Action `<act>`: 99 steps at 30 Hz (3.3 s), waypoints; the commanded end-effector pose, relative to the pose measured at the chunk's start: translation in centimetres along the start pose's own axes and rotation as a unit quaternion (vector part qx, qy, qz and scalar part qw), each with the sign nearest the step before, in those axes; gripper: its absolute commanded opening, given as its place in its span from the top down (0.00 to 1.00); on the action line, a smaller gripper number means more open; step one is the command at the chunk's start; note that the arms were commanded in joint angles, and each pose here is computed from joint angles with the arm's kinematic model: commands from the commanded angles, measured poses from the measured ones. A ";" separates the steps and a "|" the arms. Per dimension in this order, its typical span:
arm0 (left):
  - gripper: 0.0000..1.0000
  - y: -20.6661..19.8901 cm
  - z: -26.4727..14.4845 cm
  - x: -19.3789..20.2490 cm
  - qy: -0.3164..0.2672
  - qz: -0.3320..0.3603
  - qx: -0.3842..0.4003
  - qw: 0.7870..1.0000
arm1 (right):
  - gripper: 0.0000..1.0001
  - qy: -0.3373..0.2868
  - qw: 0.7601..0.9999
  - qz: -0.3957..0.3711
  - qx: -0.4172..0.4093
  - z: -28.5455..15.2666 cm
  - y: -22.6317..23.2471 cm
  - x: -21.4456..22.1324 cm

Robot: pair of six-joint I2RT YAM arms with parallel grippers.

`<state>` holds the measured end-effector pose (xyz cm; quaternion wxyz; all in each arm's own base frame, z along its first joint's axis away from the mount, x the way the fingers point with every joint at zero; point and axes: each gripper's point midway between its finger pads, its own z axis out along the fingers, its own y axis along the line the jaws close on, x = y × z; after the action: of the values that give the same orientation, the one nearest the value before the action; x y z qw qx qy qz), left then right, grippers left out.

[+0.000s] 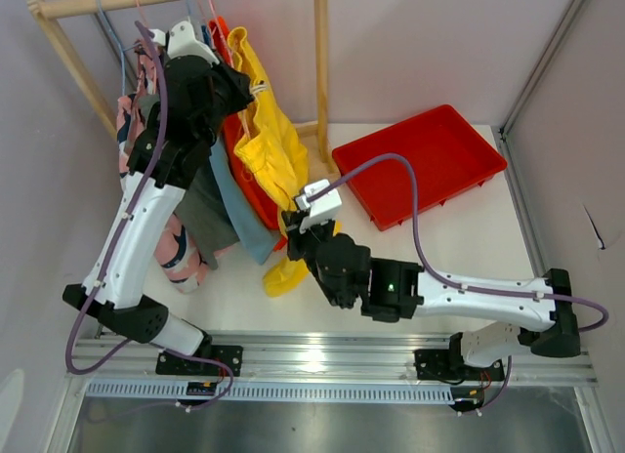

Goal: Remove the shorts from the hanger

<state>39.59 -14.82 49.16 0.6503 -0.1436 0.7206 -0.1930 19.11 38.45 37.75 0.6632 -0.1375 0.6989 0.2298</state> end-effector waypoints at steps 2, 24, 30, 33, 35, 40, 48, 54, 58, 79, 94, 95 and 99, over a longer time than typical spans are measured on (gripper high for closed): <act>1.00 -1.9 -0.7 -7.0 -0.078 -0.024 0.035 0.996 | 1.00 0.018 1.000 0.026 0.000 -4.2 1.0 1.5; 1.00 -3.8 -13.8 2.2 0.158 -0.003 0.249 0.955 | 1.00 -0.072 0.990 0.044 0.111 7.7 -15.4 -8.6; 1.00 -1.8 -17.3 2.7 0.160 0.021 0.239 0.957 | 1.00 -0.183 0.966 0.025 0.180 8.8 -24.1 -21.9; 1.00 -1.2 -17.5 2.7 0.152 0.027 0.231 0.961 | 1.00 -0.196 0.956 0.003 0.219 9.7 -28.4 -24.6; 1.00 -1.2 -17.2 3.0 0.156 0.029 0.230 0.960 | 1.00 -0.224 0.945 -0.013 0.237 8.8 -30.3 -28.0; 1.00 -1.0 -16.1 3.2 0.149 0.026 0.220 0.964 | 1.00 -0.215 0.938 -0.029 0.271 11.2 -38.3 -27.9; 1.00 0.2 -10.0 3.2 0.124 0.055 0.154 0.979 | 1.00 -0.142 0.945 0.022 0.293 14.6 -46.0 -17.6; 1.00 0.2 -2.7 0.6 0.068 0.081 0.086 0.991 | 0.01 -0.010 0.963 0.092 0.254 15.5 -44.7 -4.6; 1.00 -1.2 1.4 -0.9 0.053 0.090 0.077 0.991 | 0.01 0.000 0.964 0.126 0.233 11.7 -40.8 1.6; 1.00 -1.7 14.8 -4.2 -0.093 0.026 0.058 0.994 | 0.01 0.048 0.980 0.186 0.047 0.2 -24.4 12.9; 0.68 -0.4 15.4 -2.8 -0.050 0.000 0.084 0.995 | 0.01 0.062 0.982 0.177 0.029 -0.5 -21.5 13.8; 0.57 -1.2 14.4 -3.4 -0.048 -0.002 0.103 0.994 | 0.01 0.061 0.982 0.177 0.028 -0.5 -21.4 13.9; 0.31 -3.8 10.7 -3.8 -0.014 -0.007 0.166 0.986 | 0.01 0.064 0.982 0.174 0.026 -0.4 -20.9 14.1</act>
<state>55.93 -16.63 47.45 0.6625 -0.0839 0.7011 -0.2501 27.78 21.71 20.23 0.5596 -0.0191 0.7666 0.3142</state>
